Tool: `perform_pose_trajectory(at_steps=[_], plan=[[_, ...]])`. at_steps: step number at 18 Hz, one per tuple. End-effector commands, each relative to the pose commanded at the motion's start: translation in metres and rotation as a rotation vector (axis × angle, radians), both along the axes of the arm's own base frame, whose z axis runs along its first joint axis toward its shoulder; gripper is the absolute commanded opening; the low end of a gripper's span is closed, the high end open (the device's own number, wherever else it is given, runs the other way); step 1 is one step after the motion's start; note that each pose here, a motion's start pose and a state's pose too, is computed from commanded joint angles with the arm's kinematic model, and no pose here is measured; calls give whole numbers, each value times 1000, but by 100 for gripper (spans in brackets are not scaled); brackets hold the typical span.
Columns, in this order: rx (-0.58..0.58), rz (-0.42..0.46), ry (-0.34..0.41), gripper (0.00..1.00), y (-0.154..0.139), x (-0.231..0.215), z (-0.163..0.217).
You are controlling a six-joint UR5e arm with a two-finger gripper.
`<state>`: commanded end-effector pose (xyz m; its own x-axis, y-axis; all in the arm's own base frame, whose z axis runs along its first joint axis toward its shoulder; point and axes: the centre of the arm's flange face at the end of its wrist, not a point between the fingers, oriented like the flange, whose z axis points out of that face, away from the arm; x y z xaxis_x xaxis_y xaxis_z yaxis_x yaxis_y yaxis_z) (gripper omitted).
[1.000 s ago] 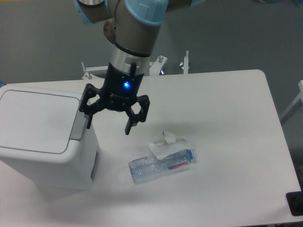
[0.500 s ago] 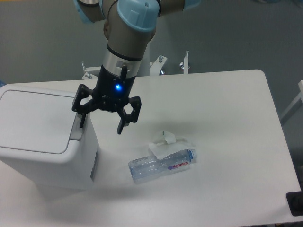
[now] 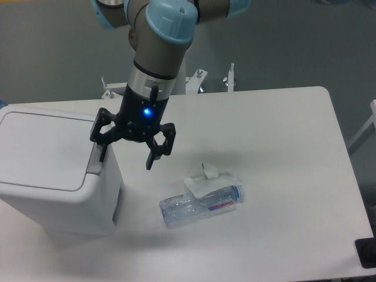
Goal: Open the trash can
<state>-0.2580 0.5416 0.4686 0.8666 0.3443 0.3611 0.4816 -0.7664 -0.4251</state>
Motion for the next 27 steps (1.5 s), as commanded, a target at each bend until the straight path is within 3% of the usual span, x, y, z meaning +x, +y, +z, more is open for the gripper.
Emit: perform_pose_trajectory(at_steps=[27], plan=[[-8,-6,-7,100,3,2,-6]])
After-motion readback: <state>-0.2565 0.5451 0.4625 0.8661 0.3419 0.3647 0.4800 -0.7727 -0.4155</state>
